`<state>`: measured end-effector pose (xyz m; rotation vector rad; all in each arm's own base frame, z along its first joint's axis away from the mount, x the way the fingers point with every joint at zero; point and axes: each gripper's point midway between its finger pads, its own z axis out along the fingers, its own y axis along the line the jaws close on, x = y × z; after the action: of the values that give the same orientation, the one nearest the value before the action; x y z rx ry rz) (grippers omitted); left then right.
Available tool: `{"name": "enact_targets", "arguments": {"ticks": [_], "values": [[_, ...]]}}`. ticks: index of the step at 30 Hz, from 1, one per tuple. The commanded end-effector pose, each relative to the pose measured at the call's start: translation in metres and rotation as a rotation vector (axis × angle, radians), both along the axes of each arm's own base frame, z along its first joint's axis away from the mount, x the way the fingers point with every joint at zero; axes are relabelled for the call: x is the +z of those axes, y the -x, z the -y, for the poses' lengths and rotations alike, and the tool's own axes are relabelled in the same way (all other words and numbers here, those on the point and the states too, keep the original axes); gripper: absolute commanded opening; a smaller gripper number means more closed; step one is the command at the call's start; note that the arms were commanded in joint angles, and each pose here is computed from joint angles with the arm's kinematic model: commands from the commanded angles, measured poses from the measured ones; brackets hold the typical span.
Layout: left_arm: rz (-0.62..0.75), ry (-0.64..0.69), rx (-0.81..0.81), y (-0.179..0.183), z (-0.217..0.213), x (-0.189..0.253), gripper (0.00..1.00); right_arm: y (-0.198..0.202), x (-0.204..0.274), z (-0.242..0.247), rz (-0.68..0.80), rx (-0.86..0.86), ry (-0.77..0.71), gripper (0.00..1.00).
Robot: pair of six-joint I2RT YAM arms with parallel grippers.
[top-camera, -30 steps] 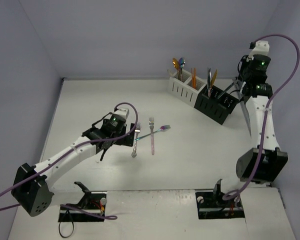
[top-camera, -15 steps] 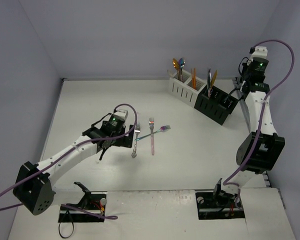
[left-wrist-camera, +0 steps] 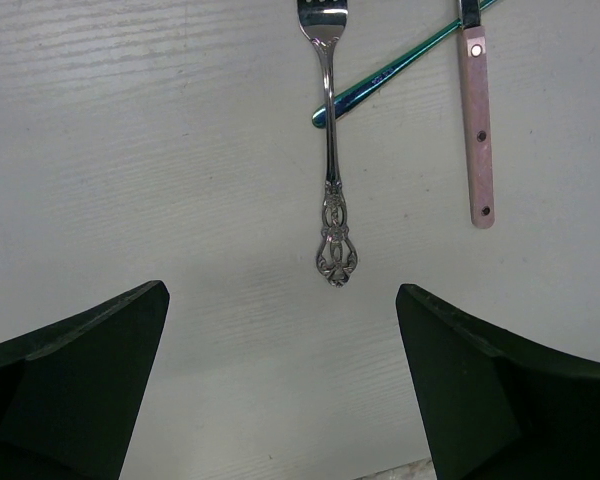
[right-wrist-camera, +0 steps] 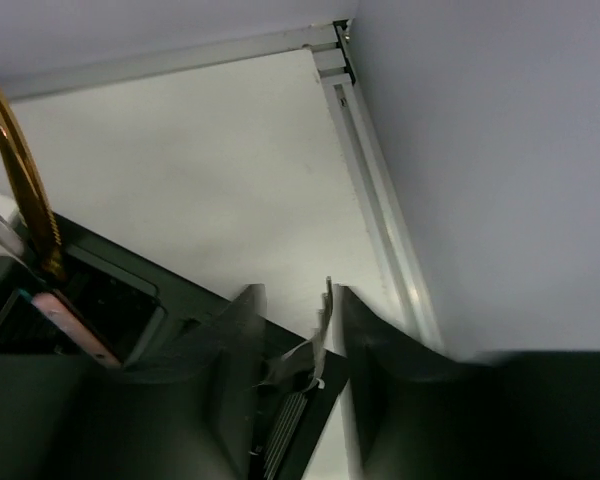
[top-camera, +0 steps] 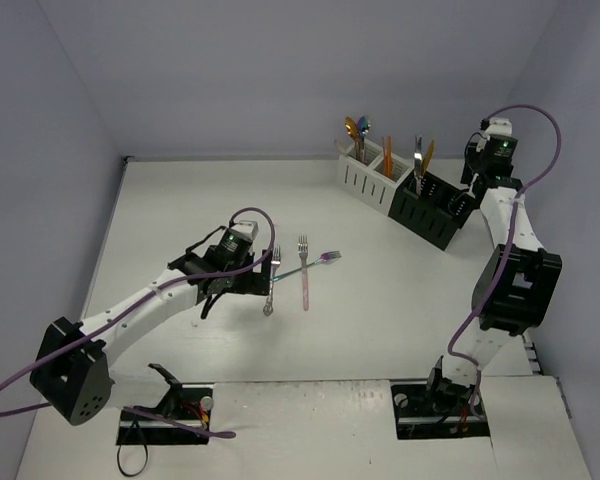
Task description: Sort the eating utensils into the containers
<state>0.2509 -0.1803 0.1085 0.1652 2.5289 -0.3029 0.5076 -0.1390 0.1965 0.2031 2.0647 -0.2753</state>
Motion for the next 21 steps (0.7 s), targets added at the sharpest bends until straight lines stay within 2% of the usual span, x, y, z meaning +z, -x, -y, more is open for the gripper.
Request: {"name": "enact_targets", "arguments": {"ticks": [1, 2, 4, 7, 10, 15, 21], "values": [[0.027, 0.064, 0.053, -0.014, 0.010, 0.011, 0.97, -0.004, 0.069, -0.001, 0.186, 0.011, 0.025, 0.50], [0.017, 0.065, 0.062, -0.014, 0.011, 0.008, 0.98, 0.004, 0.079, 0.001, 0.202, -0.008, 0.035, 0.58], [0.010, 0.067, 0.070, -0.015, 0.013, 0.007, 0.98, 0.011, 0.090, 0.004, 0.219, -0.032, 0.046, 0.65], [-0.008, 0.062, 0.081, -0.017, 0.015, 0.003, 0.97, 0.031, 0.116, 0.007, 0.254, -0.085, 0.061, 0.82], [-0.020, 0.062, 0.099, -0.020, 0.017, 0.001, 0.97, 0.057, 0.154, 0.006, 0.323, -0.129, 0.061, 0.90], [-0.045, 0.062, 0.123, -0.027, 0.024, 0.000, 0.92, 0.097, 0.179, -0.004, 0.419, -0.197, -0.034, 0.96], [-0.082, 0.020, 0.137, -0.035, 0.031, -0.012, 0.77, 0.133, 0.188, -0.032, 0.508, -0.169, -0.168, 0.98]]}}
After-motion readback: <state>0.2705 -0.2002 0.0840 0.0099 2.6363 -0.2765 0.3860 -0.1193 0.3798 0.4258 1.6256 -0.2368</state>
